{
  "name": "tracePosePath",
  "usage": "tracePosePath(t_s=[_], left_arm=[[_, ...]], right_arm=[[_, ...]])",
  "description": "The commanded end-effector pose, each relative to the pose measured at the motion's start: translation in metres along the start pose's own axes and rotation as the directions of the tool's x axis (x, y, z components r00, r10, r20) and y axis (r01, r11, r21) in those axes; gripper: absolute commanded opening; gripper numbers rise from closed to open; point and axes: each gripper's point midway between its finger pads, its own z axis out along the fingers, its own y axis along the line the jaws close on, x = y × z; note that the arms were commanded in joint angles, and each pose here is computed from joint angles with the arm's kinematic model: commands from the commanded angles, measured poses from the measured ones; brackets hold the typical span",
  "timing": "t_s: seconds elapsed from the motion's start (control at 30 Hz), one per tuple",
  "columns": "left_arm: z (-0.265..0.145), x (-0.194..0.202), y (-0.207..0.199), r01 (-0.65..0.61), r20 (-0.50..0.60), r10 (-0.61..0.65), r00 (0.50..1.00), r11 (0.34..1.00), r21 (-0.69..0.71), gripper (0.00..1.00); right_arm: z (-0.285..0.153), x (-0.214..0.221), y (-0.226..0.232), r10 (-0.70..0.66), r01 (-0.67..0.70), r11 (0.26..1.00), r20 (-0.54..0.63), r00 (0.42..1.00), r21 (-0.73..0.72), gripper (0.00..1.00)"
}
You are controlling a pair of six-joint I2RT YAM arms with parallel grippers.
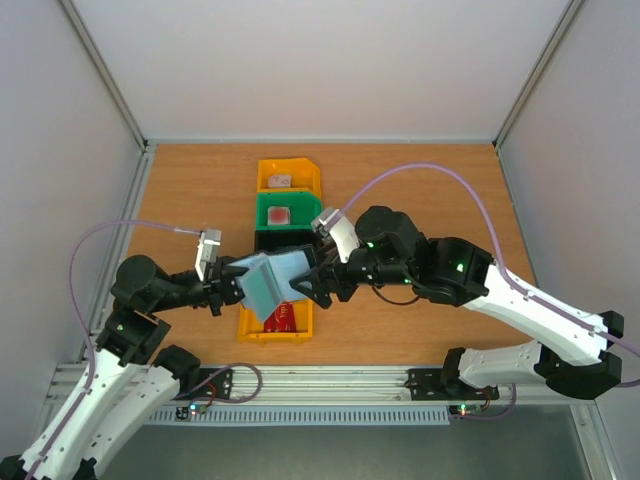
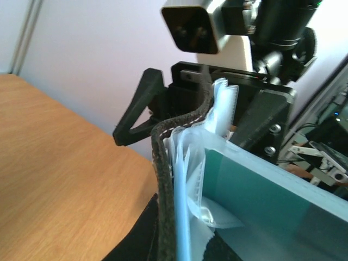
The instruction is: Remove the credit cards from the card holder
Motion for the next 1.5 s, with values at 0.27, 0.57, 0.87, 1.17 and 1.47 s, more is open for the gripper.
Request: tracePosePath(t_s=[0.27,0.57,0.87,1.17,1.47], left_arm=[[-0.003,-0.007,-0.044,-0.090,0.011,0.090,0.996,0.970,0.228,0.00],[0.003,-0.007,-0.030,-0.037,0.002,0.037,0.999,0.982,0.186,0.00],[-0.005,0.002,-0.033,-0.069,-0.002,0.070,0.998,0.985,0.158,0.67],[-0.002,-0.008,-0.033,-0.099,0.022,0.097,0.995,0.982,0.161,0.65],[-0.001,-0.011,-0.041,-0.118,0.022,0.116,0.993,0.973,0.197,0.69]], right_arm=[[-0.014,-0.009,0.045,-0.099,0.120,0.959,0.091,0.991,-0.257,0.97],[-0.016,-0.010,0.052,-0.093,0.115,0.949,0.089,0.992,-0.292,0.09],[-0.053,-0.012,0.025,-0.037,0.059,0.989,0.160,0.986,-0.135,0.01],[-0.053,-0.014,0.034,-0.049,0.075,0.981,0.147,0.988,-0.178,0.01],[-0.045,-0.017,0.034,-0.058,0.081,0.981,0.133,0.989,-0.175,0.01]])
